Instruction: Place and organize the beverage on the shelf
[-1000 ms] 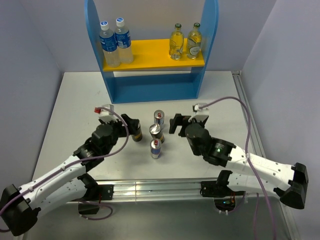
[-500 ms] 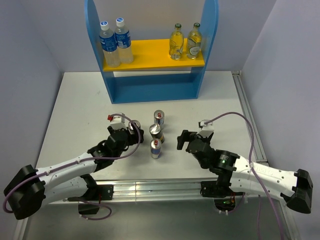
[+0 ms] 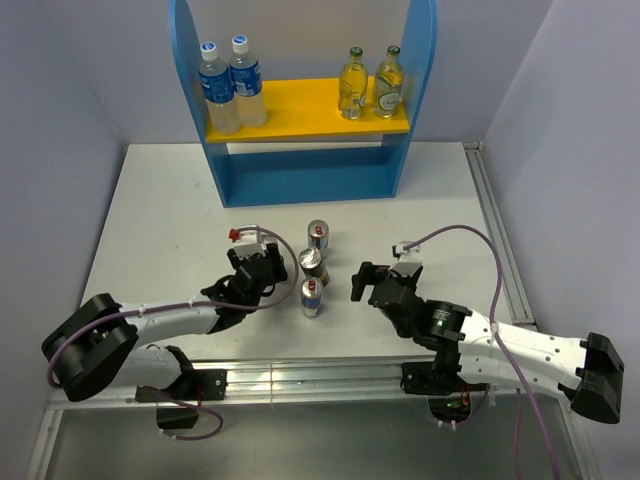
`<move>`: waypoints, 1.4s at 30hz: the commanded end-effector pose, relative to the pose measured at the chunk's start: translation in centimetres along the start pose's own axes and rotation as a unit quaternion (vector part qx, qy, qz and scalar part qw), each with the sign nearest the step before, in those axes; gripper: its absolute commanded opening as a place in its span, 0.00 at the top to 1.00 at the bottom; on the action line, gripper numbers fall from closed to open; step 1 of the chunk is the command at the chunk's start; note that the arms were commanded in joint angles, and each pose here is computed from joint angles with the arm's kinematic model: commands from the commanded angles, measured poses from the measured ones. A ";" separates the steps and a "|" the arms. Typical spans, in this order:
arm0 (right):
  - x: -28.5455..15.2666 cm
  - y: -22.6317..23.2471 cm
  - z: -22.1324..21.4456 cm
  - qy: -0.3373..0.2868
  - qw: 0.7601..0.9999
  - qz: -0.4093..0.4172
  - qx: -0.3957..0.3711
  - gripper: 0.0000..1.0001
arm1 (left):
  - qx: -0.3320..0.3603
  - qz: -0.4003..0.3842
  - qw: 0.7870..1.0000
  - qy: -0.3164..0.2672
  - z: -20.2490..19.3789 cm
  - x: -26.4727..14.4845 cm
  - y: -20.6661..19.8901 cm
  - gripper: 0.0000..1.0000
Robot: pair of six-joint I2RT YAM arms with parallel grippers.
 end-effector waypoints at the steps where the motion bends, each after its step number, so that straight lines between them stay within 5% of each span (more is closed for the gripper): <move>1: 0.0 -0.1 0.1 -0.017 1.000 -0.005 0.019 0.00 | -0.013 -0.009 0.999 -0.050 1.9 1.2 -1.8 0.33; 10: -0.3 -0.5 0.0 -0.024 0.999 0.002 0.026 0.00 | -0.015 -0.009 0.996 -0.082 5.1 3.5 -3.5 0.85; 15: -0.4 -0.6 0.0 -0.027 0.999 0.003 0.028 0.00 | -0.022 -0.014 0.995 -0.098 8.3 5.7 -4.2 0.94; 25: -0.4 -0.7 -0.1 -0.033 0.999 0.009 0.028 0.00 | -0.038 -0.005 0.990 -0.138 14.5 11.9 -5.1 1.00; 36: -0.3 -0.4 -0.1 -0.032 0.999 0.016 0.021 0.00 | -0.032 0.045 0.989 -0.133 16.6 20.5 -2.0 0.96; 42: -0.1 -0.2 0.0 -0.032 0.999 0.011 0.017 0.00 | -0.031 0.057 0.987 -0.150 17.0 21.9 -1.1 0.97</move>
Point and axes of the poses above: each gripper's point midway between its finger pads, its own x axis out along the fingers, its own y axis along the line the jaws close on, z = x × y, the point moved 10 cm from there along -x, back along the fingers, and after that the axes turned 13 degrees about -x, right-handed, at the moved point
